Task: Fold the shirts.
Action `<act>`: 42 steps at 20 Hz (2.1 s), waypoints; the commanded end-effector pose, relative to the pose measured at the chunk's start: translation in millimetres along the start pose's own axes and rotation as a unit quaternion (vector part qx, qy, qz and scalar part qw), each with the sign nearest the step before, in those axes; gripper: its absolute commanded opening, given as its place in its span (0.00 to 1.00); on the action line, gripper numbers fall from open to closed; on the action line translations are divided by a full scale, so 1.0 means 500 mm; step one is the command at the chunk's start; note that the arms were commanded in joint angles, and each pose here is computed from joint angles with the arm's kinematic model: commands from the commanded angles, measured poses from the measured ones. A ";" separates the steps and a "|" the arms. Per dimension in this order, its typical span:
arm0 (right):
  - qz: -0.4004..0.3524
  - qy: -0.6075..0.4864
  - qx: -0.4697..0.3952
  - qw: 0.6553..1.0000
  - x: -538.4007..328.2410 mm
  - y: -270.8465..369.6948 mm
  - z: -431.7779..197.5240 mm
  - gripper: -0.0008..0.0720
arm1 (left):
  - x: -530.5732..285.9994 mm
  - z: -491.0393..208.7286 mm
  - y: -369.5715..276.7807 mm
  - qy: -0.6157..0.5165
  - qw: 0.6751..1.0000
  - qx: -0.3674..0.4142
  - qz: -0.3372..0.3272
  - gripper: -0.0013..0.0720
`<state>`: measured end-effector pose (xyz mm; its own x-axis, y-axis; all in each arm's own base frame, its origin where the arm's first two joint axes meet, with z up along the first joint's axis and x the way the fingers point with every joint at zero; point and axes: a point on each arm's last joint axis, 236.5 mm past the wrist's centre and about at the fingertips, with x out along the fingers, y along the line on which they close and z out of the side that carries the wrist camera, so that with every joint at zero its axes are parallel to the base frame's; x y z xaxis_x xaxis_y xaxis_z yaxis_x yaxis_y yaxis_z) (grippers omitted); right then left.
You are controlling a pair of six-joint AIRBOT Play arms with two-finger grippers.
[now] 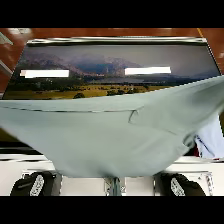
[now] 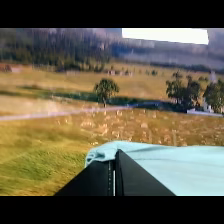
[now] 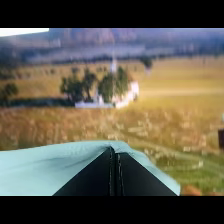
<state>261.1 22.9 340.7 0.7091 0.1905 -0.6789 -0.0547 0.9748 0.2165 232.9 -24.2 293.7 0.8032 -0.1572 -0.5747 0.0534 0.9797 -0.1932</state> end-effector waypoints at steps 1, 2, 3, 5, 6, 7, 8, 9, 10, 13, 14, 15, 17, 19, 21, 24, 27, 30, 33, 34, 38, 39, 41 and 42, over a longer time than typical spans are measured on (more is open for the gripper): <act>0.006 0.132 0.050 0.990 0.183 -0.066 -0.045 0.10 | 0.158 -0.029 0.036 0.030 0.997 -0.058 -0.029 0.06; 0.017 0.142 0.065 0.988 0.249 -0.080 -0.046 0.10 | 0.202 -0.025 0.043 0.030 0.997 -0.066 -0.042 0.06; 0.027 0.140 0.079 0.987 0.315 -0.093 -0.040 0.10 | 0.243 -0.021 0.053 0.034 0.995 -0.073 -0.050 0.06; 0.041 0.111 0.108 0.987 0.447 -0.126 -0.014 0.10 | 0.332 -0.019 0.079 0.051 0.992 -0.098 -0.062 0.06; 0.047 0.098 0.120 0.987 0.508 -0.140 0.000 0.10 | 0.380 -0.020 0.093 0.058 0.990 -0.107 -0.068 0.06; 0.046 0.091 0.124 0.987 0.561 -0.152 0.007 0.10 | 0.424 -0.024 0.104 0.064 0.988 -0.115 -0.075 0.06; 0.047 0.086 0.118 0.988 0.616 -0.153 0.009 0.10 | 0.471 -0.032 0.113 0.071 0.985 -0.129 -0.085 0.06; 0.050 0.081 0.106 0.990 0.668 -0.146 0.008 0.10 | 0.514 -0.040 0.119 0.077 0.981 -0.147 -0.097 0.06; 0.051 0.074 0.094 0.992 0.712 -0.138 0.008 0.10 | 0.552 -0.048 0.125 0.079 0.978 -0.162 -0.107 0.06; 0.039 0.030 0.052 0.997 0.816 -0.124 0.023 0.10 | 0.646 -0.066 0.150 0.073 0.971 -0.194 -0.120 0.06; 0.029 0.007 0.044 0.999 0.840 -0.128 0.038 0.10 | 0.668 -0.072 0.158 0.070 0.971 -0.194 -0.120 0.06; 0.023 -0.015 0.044 0.999 0.858 -0.131 0.052 0.10 | 0.688 -0.078 0.167 0.068 0.972 -0.190 -0.117 0.06; 0.015 -0.049 0.058 0.997 0.885 -0.144 0.073 0.10 | 0.721 -0.090 0.179 0.063 0.978 -0.172 -0.103 0.06; 0.011 -0.047 0.072 0.996 0.911 -0.156 0.061 0.10 | 0.751 -0.097 0.182 0.056 0.982 -0.154 -0.089 0.06; 0.011 -0.019 0.075 0.997 0.937 -0.161 0.025 0.10 | 0.777 -0.109 0.171 0.057 0.984 -0.149 -0.083 0.06; 0.016 0.045 0.087 0.995 0.971 -0.160 -0.053 0.10 | 0.807 -0.149 0.147 0.082 0.983 -0.138 -0.088 0.06; 0.021 0.098 0.083 0.991 0.971 -0.154 -0.105 0.10 | 0.820 -0.194 0.138 0.117 0.978 -0.138 -0.100 0.06; 0.008 0.158 0.073 0.985 0.926 -0.173 -0.147 0.10 | 0.800 -0.218 0.129 0.150 0.973 -0.130 -0.121 0.06; 0.010 0.260 0.082 0.962 0.853 -0.172 -0.222 0.10 | 0.767 -0.259 0.125 0.207 0.959 -0.130 -0.142 0.06; 0.009 0.290 0.080 0.954 0.834 -0.172 -0.246 0.10 | 0.755 -0.277 0.119 0.231 0.952 -0.133 -0.149 0.06; -0.026 0.344 0.079 0.935 0.802 -0.199 -0.291 0.10 | 0.705 -0.366 0.123 0.334 0.925 -0.119 -0.138 0.06; -0.042 0.347 0.075 0.934 0.799 -0.215 -0.294 0.10 | 0.695 -0.383 0.133 0.354 0.920 -0.115 -0.126 0.06; -0.063 0.349 0.073 0.932 0.795 -0.233 -0.297 0.10 | 0.682 -0.403 0.143 0.377 0.913 -0.106 -0.116 0.06; -0.066 0.353 0.073 0.930 0.795 -0.237 -0.302 0.10 | 0.682 -0.403 0.143 0.377 0.913 -0.106 -0.116 0.06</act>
<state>456.9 13.8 -56.1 0.1200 0.2027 -0.9719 0.1106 0.9701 0.2160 412.7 -39.5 -67.9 0.2367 -0.5019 -0.8319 0.0066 0.8571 -0.5152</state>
